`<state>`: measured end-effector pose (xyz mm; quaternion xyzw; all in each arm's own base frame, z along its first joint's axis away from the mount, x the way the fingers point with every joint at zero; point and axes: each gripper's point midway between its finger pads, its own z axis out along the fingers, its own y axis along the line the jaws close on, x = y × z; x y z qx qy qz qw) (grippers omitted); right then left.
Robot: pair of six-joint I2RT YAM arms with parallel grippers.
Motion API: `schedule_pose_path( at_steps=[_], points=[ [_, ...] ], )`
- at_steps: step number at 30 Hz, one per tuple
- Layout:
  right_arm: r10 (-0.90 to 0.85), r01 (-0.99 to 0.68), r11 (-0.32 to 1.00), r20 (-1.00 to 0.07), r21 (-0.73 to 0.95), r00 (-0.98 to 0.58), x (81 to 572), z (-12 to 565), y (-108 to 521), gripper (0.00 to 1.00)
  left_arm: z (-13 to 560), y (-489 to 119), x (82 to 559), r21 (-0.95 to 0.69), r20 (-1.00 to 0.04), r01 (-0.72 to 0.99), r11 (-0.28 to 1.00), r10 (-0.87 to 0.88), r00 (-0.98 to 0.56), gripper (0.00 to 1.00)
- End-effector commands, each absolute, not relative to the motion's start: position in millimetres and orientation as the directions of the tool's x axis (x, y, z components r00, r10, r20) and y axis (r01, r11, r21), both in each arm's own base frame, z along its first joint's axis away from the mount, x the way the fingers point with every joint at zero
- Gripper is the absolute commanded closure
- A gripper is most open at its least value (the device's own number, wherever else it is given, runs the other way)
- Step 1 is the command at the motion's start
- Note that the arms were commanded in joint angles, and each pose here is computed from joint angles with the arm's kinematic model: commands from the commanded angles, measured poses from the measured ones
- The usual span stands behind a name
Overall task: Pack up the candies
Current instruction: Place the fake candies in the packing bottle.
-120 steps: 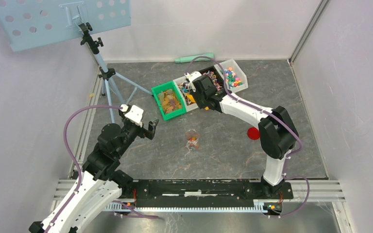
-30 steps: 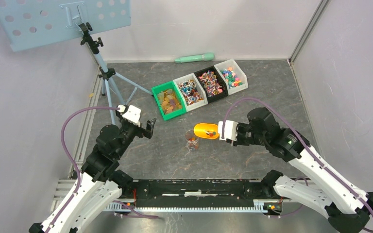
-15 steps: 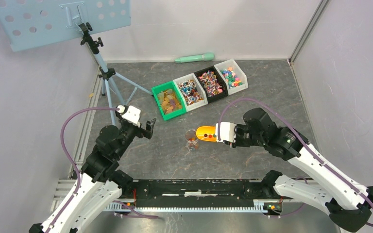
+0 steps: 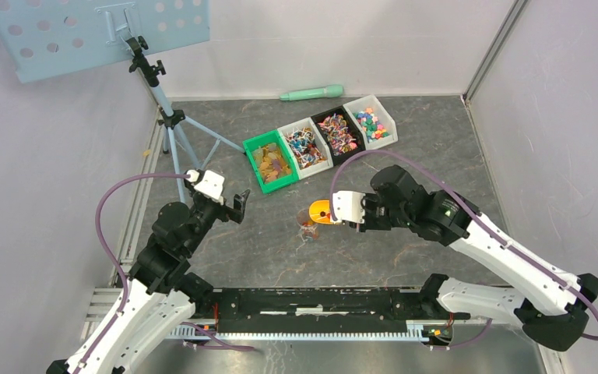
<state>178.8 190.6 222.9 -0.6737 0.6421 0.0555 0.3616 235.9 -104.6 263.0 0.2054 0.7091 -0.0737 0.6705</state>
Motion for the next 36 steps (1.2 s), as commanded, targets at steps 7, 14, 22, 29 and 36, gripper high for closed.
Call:
schedule_pose_path(
  at_steps=[7, 14, 22, 29, 36],
  points=[
    [-0.862, -0.875, 0.113, -0.485, -0.470, 0.149, 185, 242, 184, 1.00, 271, -102, 236, 0.147, -0.987, 0.371, 0.917, 0.159, -0.001, 0.00],
    [-0.878, -0.874, 0.106, -0.458, -0.475, 0.142, 186, 242, 185, 1.00, 271, -102, 235, 0.146, -0.987, 0.371, 0.917, 0.158, -0.001, 0.00],
    [-0.882, -0.863, 0.111, -0.449, -0.493, 0.142, 189, 247, 186, 1.00, 270, -103, 235, 0.147, -0.987, 0.375, 0.916, 0.159, -0.002, 0.00],
    [-0.877, -0.858, 0.122, -0.460, -0.499, 0.143, 188, 254, 186, 1.00, 271, -103, 235, 0.146, -0.987, 0.375, 0.915, 0.158, -0.002, 0.00],
    [-0.813, -0.854, 0.280, -0.582, -0.439, 0.032, 184, 281, 191, 1.00, 272, -102, 234, 0.143, -0.988, 0.374, 0.916, 0.152, 0.005, 0.00]
  ],
)
